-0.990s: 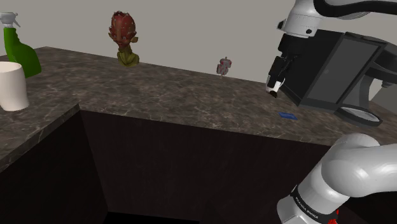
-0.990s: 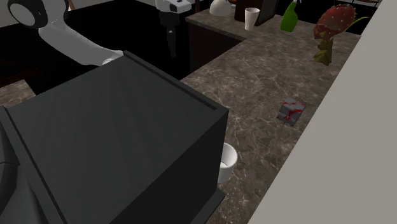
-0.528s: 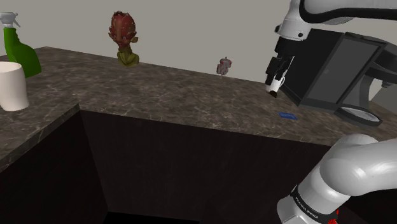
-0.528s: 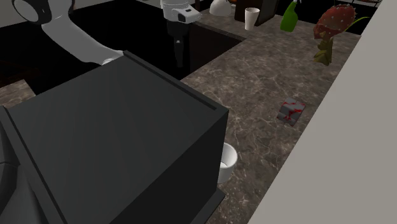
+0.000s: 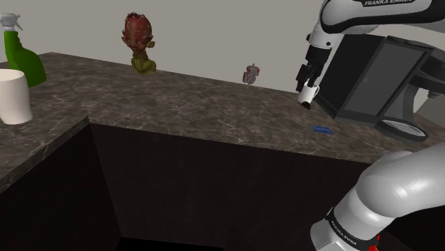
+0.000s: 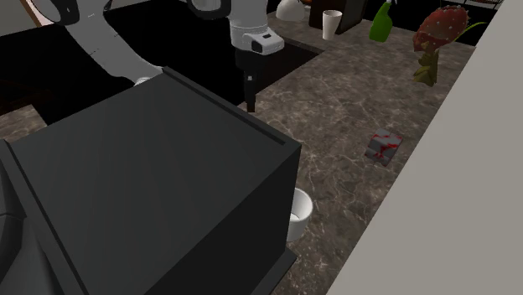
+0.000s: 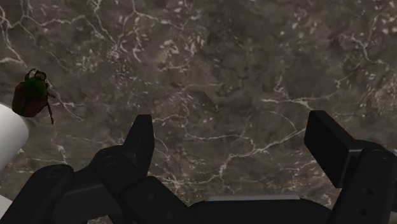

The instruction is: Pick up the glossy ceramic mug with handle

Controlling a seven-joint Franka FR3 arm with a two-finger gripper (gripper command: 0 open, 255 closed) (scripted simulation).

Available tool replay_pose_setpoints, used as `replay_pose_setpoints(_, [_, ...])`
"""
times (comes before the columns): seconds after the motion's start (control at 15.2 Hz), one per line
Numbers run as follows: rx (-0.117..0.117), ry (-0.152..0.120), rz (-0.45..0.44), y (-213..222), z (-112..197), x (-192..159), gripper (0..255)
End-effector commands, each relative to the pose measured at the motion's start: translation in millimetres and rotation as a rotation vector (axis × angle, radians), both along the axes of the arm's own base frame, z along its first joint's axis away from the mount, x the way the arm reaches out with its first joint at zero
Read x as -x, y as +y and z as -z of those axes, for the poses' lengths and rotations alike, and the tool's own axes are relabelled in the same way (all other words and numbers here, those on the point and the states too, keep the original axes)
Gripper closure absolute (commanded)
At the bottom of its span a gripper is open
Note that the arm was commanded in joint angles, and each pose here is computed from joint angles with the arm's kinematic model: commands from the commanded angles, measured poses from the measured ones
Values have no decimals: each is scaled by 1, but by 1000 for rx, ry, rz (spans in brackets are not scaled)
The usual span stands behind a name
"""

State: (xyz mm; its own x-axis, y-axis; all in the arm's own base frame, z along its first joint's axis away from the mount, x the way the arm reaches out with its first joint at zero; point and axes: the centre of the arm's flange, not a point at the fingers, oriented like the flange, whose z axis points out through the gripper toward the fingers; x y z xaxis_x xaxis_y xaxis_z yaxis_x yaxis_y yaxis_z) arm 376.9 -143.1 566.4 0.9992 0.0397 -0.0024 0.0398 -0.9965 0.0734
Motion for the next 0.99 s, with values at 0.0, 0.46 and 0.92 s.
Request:
replay_pose_setpoints(0.0, [6,0,14,-22,6,-13,0])
replay_pose_setpoints(0.46, [24,1,64,-102,22,-52,0])
replay_pose_setpoints(0.92, [42,3,114,-184,36,-86,0])
